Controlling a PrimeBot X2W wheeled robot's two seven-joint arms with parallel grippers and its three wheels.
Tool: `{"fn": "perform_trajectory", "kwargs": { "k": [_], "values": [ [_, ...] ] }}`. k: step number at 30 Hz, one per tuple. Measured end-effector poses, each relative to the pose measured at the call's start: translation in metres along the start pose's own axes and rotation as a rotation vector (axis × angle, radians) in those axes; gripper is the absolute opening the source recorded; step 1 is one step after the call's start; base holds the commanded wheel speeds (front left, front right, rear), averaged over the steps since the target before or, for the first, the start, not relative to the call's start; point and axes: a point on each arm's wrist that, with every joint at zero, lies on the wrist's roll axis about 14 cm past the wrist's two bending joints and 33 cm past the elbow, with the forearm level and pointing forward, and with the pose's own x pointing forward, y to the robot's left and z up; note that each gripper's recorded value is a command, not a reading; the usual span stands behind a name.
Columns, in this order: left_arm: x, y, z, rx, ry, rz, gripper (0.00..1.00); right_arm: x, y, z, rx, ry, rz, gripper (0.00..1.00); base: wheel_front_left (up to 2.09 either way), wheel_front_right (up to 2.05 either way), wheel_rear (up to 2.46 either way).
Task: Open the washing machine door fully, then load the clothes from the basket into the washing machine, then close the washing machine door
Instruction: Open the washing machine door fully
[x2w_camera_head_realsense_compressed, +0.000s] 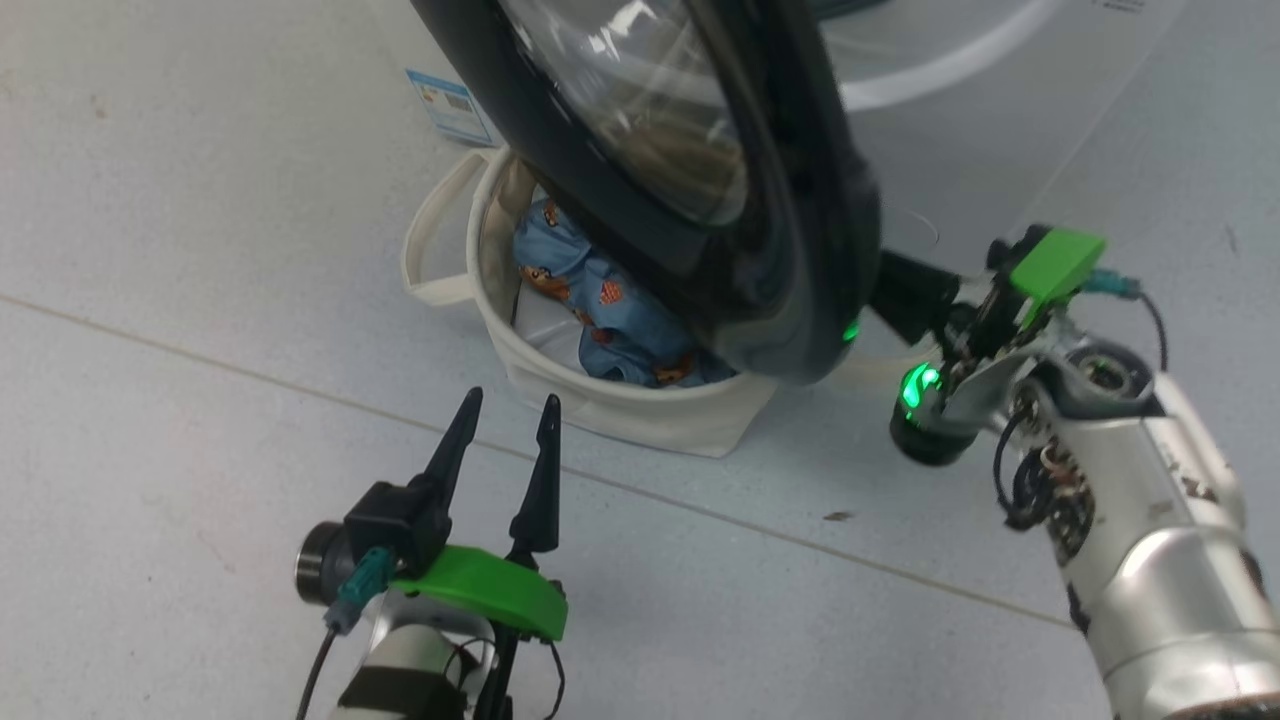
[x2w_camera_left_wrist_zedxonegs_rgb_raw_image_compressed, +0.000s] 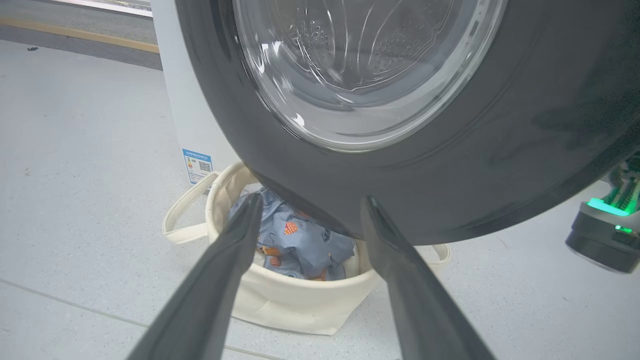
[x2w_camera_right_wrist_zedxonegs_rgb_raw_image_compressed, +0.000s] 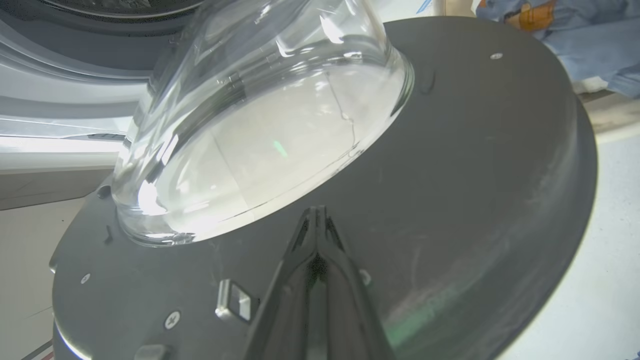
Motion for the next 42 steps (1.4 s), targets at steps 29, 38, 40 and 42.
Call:
{"fn": "perform_trajectory", "kwargs": {
  "k": [29,38,40,42],
  "values": [
    [-0.034,0.014,0.015,-0.002,-0.051,0.011,1.0,-0.048,0.077,-0.032,-1.348,-0.467,-0.003,0.0,0.0,0.0,0.0],
    [-0.053,0.011,0.017,0.006,-0.071,-0.017,1.0,-0.119,0.064,-0.046,-1.566,-0.643,-0.162,0.0,0.0,0.0,0.0],
    [-0.056,0.01,0.017,0.0,-0.073,-0.029,1.0,-0.133,0.057,-0.052,-1.565,-0.671,-0.194,0.0,0.0,0.0,0.0],
    [-0.059,0.007,0.015,0.003,-0.071,-0.04,1.0,-0.148,0.049,-0.056,-1.556,-0.703,-0.232,0.0,0.0,0.0,0.0]
  ]
}}
